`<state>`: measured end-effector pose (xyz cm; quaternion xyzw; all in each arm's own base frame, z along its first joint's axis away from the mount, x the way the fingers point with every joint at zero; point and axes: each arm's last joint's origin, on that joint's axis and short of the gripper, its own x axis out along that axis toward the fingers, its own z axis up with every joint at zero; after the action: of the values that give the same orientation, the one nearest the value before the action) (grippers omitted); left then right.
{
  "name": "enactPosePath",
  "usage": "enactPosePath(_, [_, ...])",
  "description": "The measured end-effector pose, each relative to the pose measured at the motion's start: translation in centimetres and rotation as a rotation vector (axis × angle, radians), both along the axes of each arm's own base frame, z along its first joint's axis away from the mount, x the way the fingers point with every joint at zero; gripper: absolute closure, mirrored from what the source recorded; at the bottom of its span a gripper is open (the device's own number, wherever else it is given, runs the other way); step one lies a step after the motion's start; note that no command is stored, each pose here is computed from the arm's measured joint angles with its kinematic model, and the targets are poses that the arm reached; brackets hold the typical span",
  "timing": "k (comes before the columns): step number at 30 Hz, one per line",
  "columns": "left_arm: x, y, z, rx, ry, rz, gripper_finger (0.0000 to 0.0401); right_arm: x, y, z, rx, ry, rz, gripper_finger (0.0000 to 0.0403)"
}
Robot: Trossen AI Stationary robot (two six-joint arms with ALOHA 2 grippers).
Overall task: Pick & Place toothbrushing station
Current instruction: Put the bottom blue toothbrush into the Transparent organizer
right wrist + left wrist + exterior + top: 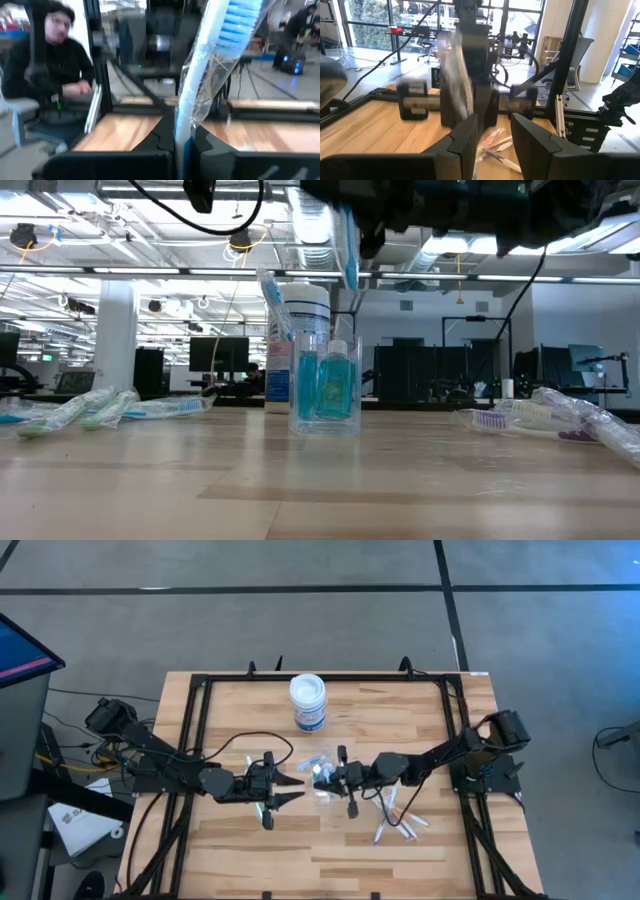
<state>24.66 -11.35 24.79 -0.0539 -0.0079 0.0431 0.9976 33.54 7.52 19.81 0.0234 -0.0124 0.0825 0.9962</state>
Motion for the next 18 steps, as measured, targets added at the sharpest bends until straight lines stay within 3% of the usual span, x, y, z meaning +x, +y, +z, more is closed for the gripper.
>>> enactPosePath(18, [0.0,0.0,0.0,0.000,0.000,-0.001,0.0288,1.5,-0.2,-5.0,0.000,0.010,-0.007,0.0401])
